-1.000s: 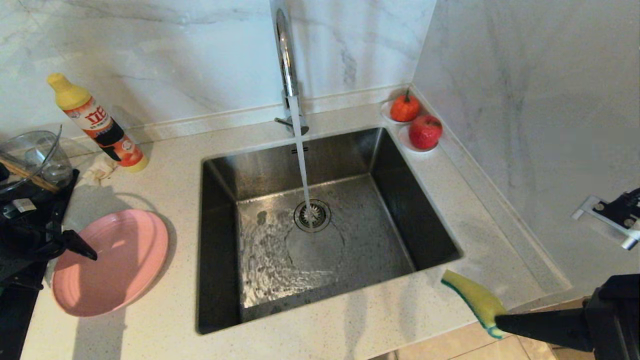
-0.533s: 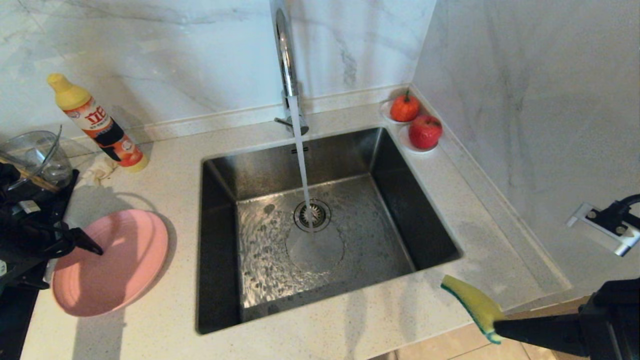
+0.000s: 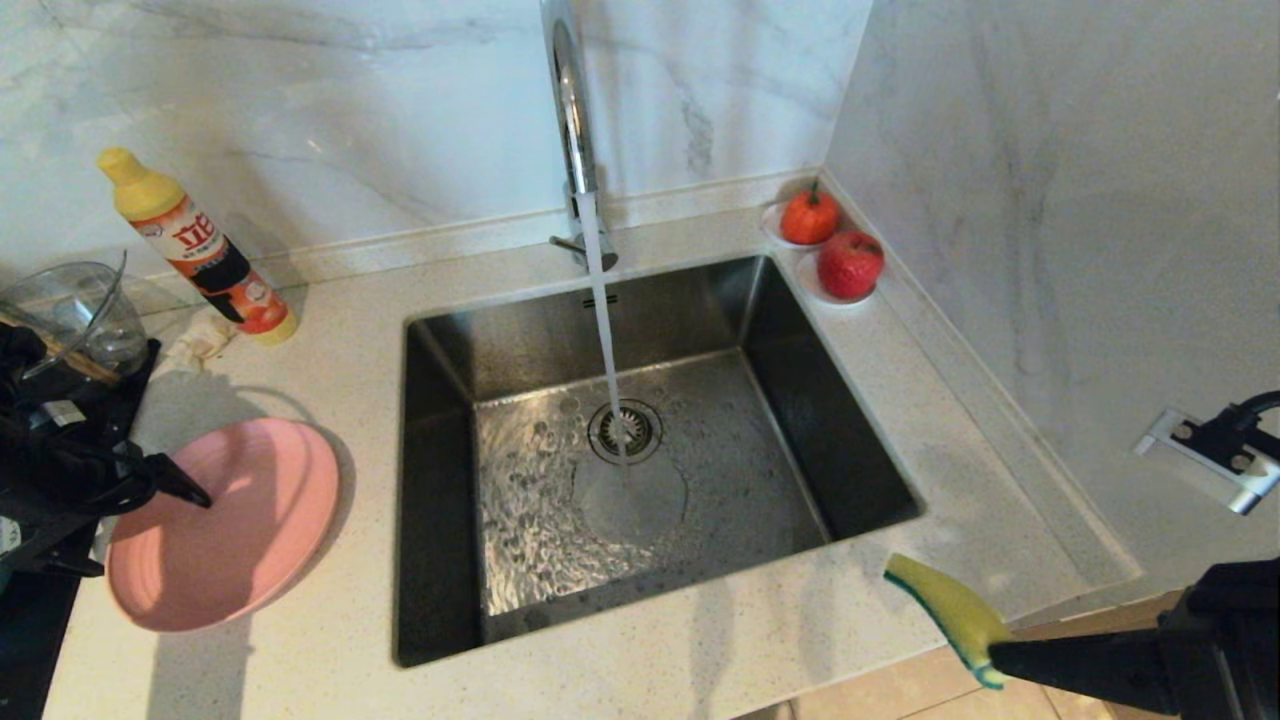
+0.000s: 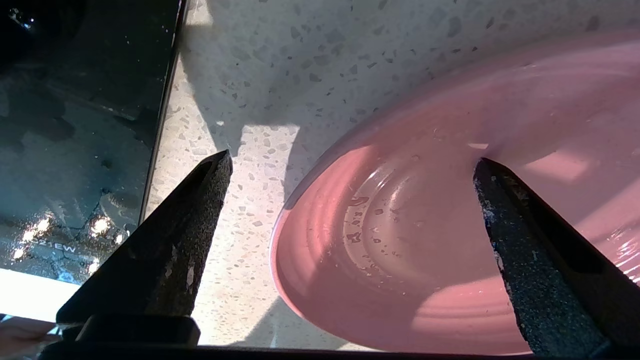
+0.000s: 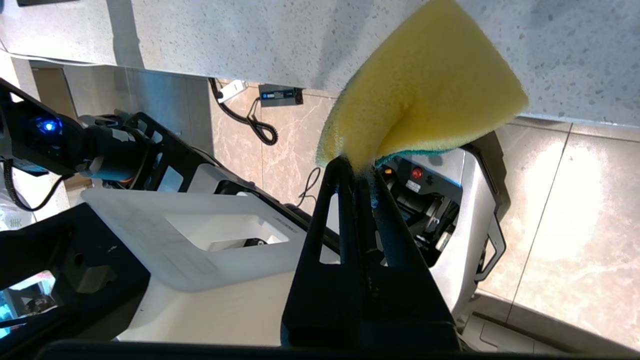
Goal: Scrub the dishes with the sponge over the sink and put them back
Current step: Wash the plate
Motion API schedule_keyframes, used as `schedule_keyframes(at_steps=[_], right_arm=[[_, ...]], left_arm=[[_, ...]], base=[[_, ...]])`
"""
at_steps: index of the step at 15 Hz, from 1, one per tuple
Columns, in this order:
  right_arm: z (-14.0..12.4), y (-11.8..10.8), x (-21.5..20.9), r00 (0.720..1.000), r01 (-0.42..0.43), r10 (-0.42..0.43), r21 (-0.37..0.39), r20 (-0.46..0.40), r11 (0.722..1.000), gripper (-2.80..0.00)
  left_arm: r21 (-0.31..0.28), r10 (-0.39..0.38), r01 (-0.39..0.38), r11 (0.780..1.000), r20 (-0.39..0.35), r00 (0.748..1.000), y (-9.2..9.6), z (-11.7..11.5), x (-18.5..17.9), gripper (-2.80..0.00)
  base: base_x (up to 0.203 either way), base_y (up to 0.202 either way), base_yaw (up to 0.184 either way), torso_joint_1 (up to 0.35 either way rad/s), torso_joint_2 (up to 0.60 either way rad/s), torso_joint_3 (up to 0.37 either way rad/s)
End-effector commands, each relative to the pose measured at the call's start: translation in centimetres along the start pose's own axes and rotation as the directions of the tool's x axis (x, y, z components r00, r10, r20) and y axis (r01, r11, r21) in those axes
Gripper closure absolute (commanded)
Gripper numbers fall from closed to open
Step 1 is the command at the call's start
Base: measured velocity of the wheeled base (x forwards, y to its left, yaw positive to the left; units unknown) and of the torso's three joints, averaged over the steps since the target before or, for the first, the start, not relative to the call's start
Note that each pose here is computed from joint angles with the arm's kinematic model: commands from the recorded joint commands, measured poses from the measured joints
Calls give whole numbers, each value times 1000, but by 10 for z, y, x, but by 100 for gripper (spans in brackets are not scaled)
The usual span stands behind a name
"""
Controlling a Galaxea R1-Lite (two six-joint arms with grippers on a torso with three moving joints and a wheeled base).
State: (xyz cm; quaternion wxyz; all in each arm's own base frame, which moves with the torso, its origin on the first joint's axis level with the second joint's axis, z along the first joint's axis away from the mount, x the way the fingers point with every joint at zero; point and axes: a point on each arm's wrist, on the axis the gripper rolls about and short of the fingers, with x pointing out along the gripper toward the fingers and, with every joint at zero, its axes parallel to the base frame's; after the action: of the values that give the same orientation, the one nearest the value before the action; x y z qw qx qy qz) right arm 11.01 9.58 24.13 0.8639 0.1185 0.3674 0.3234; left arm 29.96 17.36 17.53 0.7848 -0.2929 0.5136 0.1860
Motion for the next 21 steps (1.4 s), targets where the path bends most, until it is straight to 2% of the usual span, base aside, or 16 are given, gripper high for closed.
schedule_keyframes(at_steps=[1,5,6,18,21], right_arm=[[-1,-1,0,1000,4,-4,4,-2,1000,0],[-1,-1,-1,1000,-2,2,5,-4,1000,0],[-1,-1,0,1000,-2,2,5,-4,1000,0],[-3,-1,-1,1000,-4,4,9,-10,1000,0],[-4,-2,-1,1000,-3,3,9,-12,1000,0]], left_arm=[[-5,3,-3,1000,-10,1000,1,0,3,-280],[-7,4,-5,1000,-20,1000,2,0,6,-280],[-6,4,-4,1000,-18,1000,2,0,6,0],[-14,-8,8,1000,8,1000,0,0,0,0],[-9,-55,55,998,37,998,-4,-3,-15,0]], base=[[0,0,0,0,0,0],[0,0,0,0,0,0],[0,0,0,0,0,0],[0,0,0,0,0,0],[0,0,0,0,0,0]])
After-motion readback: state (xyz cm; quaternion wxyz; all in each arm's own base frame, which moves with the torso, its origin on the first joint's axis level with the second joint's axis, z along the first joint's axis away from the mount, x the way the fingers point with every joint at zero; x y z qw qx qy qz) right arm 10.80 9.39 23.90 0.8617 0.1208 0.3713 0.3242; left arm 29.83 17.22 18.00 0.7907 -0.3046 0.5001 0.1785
